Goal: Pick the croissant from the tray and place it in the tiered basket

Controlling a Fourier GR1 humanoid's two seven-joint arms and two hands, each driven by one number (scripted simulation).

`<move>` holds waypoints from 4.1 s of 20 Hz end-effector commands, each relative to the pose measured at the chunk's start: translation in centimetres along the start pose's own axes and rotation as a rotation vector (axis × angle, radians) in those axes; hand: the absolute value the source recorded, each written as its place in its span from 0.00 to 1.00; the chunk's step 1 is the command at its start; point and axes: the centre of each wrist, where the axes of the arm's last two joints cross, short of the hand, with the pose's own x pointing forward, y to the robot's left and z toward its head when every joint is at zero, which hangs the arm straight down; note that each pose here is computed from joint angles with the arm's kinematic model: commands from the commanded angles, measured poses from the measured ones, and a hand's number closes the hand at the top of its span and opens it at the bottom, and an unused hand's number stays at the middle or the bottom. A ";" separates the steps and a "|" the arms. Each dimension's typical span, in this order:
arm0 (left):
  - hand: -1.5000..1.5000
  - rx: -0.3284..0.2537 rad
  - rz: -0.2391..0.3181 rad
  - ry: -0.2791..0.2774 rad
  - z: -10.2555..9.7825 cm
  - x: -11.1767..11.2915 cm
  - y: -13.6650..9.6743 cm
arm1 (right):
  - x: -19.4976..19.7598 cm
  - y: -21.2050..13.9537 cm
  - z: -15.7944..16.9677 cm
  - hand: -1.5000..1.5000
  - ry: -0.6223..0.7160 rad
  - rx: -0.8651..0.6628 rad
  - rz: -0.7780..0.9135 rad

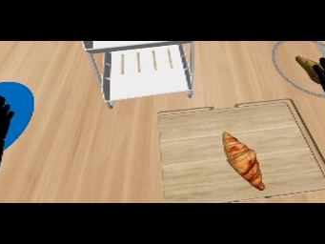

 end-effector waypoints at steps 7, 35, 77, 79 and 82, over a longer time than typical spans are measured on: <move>0.50 -0.182 0.096 -0.167 0.3 2.8 -7.6 | 0.4 7.1 -3.3 1.00 -0.156 0.022 -0.691; 0.50 -0.247 0.099 -0.192 2.8 5.6 -16.0 | 27.1 8.9 -1.4 0.00 -0.365 1.357 1.035; 0.50 -0.275 0.090 -0.205 4.0 5.2 -15.5 | 20.3 16.1 4.6 0.00 -0.339 1.421 1.542; 0.50 -0.260 0.101 -0.197 3.2 4.6 -16.3 | 19.8 16.1 4.3 0.00 -0.348 1.403 1.569; 0.50 -0.271 0.090 -0.197 4.6 5.0 -15.5 | 18.7 15.5 5.9 0.00 -0.371 1.344 1.567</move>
